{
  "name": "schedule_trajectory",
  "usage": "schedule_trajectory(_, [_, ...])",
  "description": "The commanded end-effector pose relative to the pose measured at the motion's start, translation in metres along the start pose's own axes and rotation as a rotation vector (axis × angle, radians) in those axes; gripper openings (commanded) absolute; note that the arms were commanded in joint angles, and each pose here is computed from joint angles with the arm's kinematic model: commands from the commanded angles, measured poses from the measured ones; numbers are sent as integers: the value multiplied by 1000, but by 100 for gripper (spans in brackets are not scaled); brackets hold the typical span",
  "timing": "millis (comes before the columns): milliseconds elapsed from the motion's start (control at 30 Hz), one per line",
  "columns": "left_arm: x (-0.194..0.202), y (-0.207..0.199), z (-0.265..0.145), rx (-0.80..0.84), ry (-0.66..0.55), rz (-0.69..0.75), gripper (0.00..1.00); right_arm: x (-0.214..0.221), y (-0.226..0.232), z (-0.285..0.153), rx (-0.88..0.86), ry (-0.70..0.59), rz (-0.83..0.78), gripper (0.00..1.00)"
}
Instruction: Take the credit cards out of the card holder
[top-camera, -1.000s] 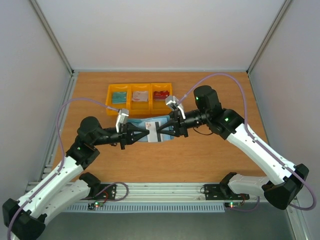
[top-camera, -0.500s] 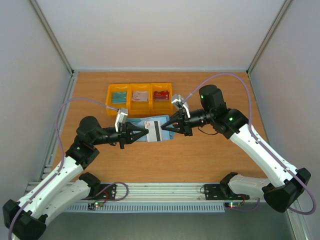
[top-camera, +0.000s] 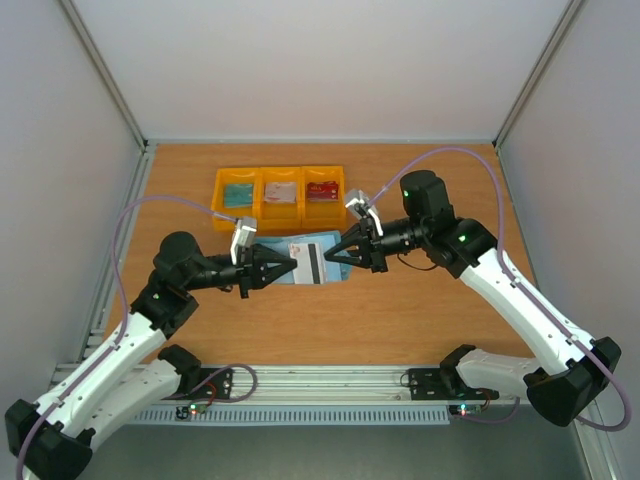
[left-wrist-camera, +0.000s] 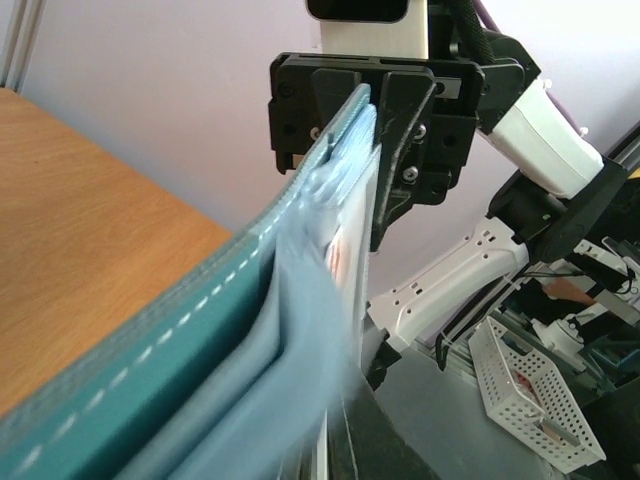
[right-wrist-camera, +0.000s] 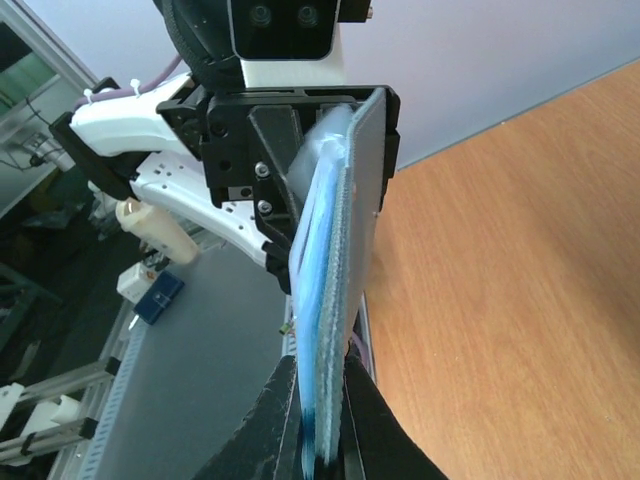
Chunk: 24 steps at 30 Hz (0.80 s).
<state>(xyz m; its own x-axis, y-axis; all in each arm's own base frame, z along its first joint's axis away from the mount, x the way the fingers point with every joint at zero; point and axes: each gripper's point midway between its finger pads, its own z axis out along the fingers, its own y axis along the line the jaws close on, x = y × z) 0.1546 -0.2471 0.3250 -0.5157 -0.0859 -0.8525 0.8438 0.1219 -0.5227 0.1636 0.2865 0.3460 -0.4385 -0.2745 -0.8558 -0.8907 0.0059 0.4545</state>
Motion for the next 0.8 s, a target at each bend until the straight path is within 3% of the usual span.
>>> schedule_trajectory(0, [-10,1,-5,-32,-33,16,8,-12,18,-12,-49,-41,-33,1])
schedule_trajectory(267, [-10,1,-4,-19,-37,-2,10,-13,21,-12,-68,-45,-33,1])
schedule_trajectory(600, [-16,-8,2,40,-48,16,36,-17,6,-7,-29,-55,0,1])
schedule_trajectory(767, [-10,-1,7,7,-36,11,40,-24,2,-2,-68,-82,4,1])
